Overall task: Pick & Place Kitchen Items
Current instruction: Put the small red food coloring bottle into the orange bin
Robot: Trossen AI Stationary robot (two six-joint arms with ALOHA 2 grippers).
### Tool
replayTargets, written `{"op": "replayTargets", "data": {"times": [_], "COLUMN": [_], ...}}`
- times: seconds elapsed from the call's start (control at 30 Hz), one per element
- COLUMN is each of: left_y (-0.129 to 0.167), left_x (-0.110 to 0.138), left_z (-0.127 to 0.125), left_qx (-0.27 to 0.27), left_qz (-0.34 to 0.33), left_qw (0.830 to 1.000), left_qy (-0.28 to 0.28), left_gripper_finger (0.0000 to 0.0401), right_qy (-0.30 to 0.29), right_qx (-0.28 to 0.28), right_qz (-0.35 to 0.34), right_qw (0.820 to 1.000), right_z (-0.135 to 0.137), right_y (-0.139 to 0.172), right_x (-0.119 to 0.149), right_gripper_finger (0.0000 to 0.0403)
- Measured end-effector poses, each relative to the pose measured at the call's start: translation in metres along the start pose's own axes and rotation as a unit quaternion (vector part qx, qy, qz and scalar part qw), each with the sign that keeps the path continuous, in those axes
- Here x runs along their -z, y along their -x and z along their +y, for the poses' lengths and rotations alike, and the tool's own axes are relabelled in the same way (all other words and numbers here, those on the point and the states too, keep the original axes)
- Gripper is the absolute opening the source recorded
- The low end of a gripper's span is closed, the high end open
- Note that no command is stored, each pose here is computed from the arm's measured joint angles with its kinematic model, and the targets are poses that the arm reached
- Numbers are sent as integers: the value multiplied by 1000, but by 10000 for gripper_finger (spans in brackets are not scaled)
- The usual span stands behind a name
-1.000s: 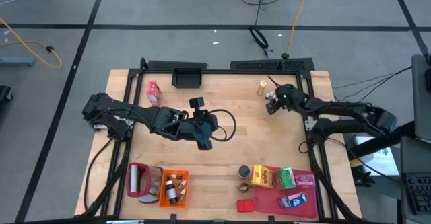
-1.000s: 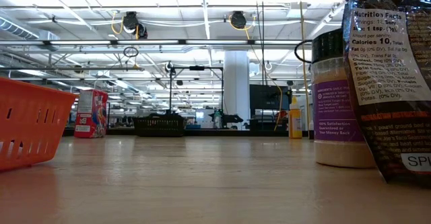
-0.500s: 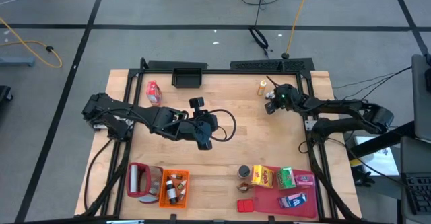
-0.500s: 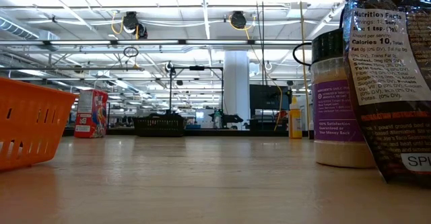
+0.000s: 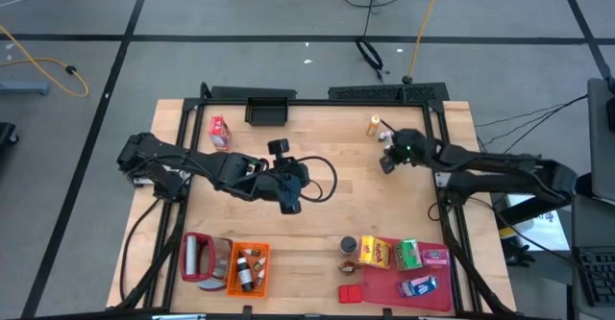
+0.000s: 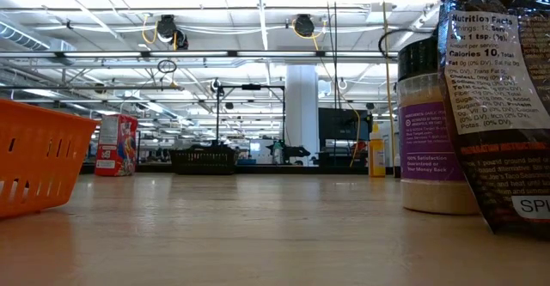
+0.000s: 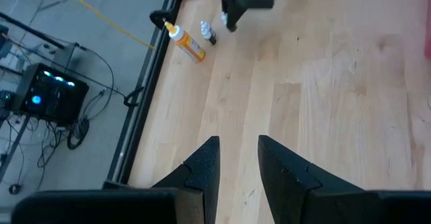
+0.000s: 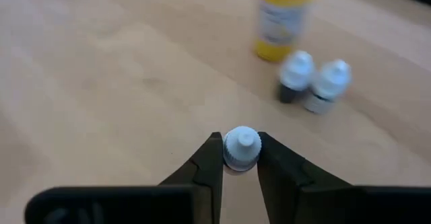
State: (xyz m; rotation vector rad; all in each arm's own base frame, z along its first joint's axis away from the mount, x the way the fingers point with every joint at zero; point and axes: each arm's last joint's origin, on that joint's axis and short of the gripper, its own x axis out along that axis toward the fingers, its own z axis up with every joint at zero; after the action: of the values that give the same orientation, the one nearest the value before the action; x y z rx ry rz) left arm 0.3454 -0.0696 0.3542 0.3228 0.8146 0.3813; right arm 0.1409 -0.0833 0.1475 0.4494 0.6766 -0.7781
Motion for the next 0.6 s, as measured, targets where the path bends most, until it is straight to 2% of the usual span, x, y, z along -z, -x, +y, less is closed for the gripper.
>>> {"op": "replayTargets", "data": {"times": [0.17,0.3,0.47,0.6], "left_y": [0,0,0,-5], "left_x": [2,2,0,-4], "left_z": [0,0,0,-6], "left_qx": [0,0,5,41], "left_qz": [10,9,-2,-33], "left_qw": [1000,1000,999,998], "left_qy": [16,27,43,45], "left_gripper_finger": [104,104,104,104], "right_qy": [-2,1,28,50], "right_qx": [-94,-178,-292,-363], "right_qz": [-52,-99,-157,-199], "right_qw": [994,979,943,909], "right_z": [21,40,68,86], "right_y": [24,42,63,78], "right_x": [-2,-3,-4,-3], "right_gripper_finger": [58,58,58,58]}}
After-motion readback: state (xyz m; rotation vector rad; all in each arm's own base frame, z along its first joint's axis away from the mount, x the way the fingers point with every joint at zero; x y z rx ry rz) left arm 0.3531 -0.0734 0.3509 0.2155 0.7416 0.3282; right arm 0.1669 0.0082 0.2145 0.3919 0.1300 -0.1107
